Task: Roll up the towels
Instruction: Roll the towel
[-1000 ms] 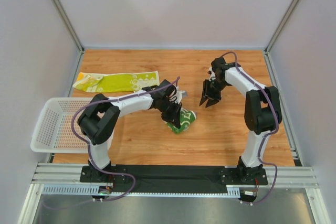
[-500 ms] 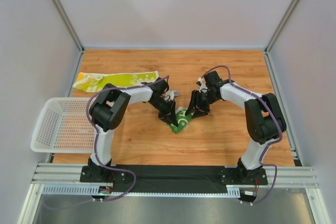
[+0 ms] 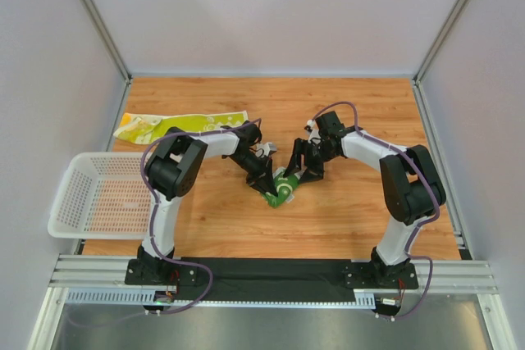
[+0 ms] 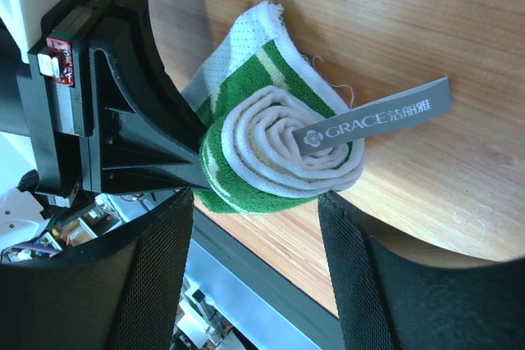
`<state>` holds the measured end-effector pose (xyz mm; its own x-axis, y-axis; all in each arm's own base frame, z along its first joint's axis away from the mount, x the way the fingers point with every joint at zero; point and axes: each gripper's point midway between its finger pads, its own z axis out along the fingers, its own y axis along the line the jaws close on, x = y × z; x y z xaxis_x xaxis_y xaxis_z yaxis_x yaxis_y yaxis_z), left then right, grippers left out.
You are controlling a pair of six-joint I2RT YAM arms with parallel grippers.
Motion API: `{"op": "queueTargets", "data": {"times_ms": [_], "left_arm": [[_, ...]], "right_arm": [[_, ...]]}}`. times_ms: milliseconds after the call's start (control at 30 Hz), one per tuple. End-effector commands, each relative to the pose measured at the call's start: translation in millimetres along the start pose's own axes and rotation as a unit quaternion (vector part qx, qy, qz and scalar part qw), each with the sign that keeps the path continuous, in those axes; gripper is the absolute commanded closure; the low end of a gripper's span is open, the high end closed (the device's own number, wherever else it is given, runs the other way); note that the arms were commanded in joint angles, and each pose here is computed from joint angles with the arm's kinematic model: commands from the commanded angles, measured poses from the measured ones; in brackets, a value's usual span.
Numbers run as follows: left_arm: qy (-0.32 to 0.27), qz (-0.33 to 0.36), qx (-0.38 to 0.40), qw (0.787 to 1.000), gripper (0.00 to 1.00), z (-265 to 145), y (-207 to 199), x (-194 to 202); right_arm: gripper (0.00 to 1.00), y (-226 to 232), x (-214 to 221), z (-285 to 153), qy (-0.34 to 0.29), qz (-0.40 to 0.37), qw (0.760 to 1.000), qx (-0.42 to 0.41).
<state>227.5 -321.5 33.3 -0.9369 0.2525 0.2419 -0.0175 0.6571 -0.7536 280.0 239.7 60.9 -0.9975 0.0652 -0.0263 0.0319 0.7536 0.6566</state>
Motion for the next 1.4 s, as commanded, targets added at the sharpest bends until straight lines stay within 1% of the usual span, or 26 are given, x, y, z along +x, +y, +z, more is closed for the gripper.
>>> {"op": "queueTargets", "data": {"times_ms": [0, 267, 467, 533, 600, 700, 733, 767, 800, 833, 867, 900, 967, 1000, 1067, 1100, 1233, 1367], "left_arm": [[0.004, -0.029, -0.048, 0.998, 1.0, 5, 26, -1], [-0.002, -0.016, -0.05, 0.999, 1.0, 4, 24, -6], [-0.006, -0.011, -0.049, 0.999, 1.0, 3, 22, -8], [-0.007, -0.008, -0.047, 0.999, 1.0, 2, 21, -7], [-0.009, -0.006, -0.046, 0.999, 1.0, 2, 20, -8], [-0.011, -0.003, -0.045, 0.999, 1.0, 1, 19, -7], [-0.01, -0.002, -0.046, 0.999, 0.99, 1, 19, -7], [-0.011, -0.002, -0.05, 0.999, 0.98, 1, 21, -6], [-0.017, 0.005, -0.058, 0.998, 0.96, -1, 22, -7], [-0.024, 0.014, -0.074, 0.997, 0.92, -4, 25, -7], [-0.021, 0.01, -0.076, 0.997, 0.92, -5, 26, -5], [-0.031, 0.021, -0.091, 0.995, 0.86, -9, 26, -8], [-0.034, 0.025, -0.107, 0.993, 0.79, -14, 29, -7], [-0.047, 0.036, -0.121, 0.991, 0.72, -19, 28, -10], [-0.062, 0.05, -0.134, 0.988, 0.66, -27, 25, -11], [-0.072, 0.056, -0.148, 0.985, 0.66, -31, 27, -13], [-0.095, 0.1, -0.156, 0.978, 0.64, -43, 14, -17], [-0.116, 0.145, -0.185, 0.965, 0.59, -51, 3, -18]], "right_arm": [[0.36, -4, -5, 1, -0.013, -0.011, 1.0, 0.015], [0.33, -17, 6, 4, 0.0, 0.01, 0.999, 0.038], [0.32, -19, -2, 16, 0.0, 0.023, 0.999, 0.049], [0.33, -20, -1, 23, 0.009, 0.024, 0.998, 0.054], [0.35, -20, 0, 28, 0.014, 0.02, 0.998, 0.057], [0.5, -21, 1, 33, 0.019, 0.02, 0.998, 0.06], [0.57, -21, 1, 33, 0.02, 0.02, 0.998, 0.063], [0.72, -22, 0, 33, 0.018, 0.02, 0.997, 0.068], [0.76, -24, 1, 33, 0.018, 0.022, 0.997, 0.072], [0.81, -27, 1, 32, 0.02, 0.023, 0.996, 0.082], [0.83, -28, -1, 32, 0.017, 0.021, 0.996, 0.085], [0.84, -30, 1, 31, 0.022, 0.024, 0.995, 0.092], [0.86, -33, 2, 31, 0.026, 0.027, 0.994, 0.1], [0.87, -34, 5, 31, 0.033, 0.031, 0.994, 0.103], [0.88, -34, 6, 31, 0.038, 0.037, 0.993, 0.106], [0.88, -34, 7, 31, 0.041, 0.04, 0.993, 0.108], [0.89, -32, 7, 30, 0.045, 0.041, 0.992, 0.109], [0.89, -34, 8, 30, 0.05, 0.041, 0.991, 0.113]]}}
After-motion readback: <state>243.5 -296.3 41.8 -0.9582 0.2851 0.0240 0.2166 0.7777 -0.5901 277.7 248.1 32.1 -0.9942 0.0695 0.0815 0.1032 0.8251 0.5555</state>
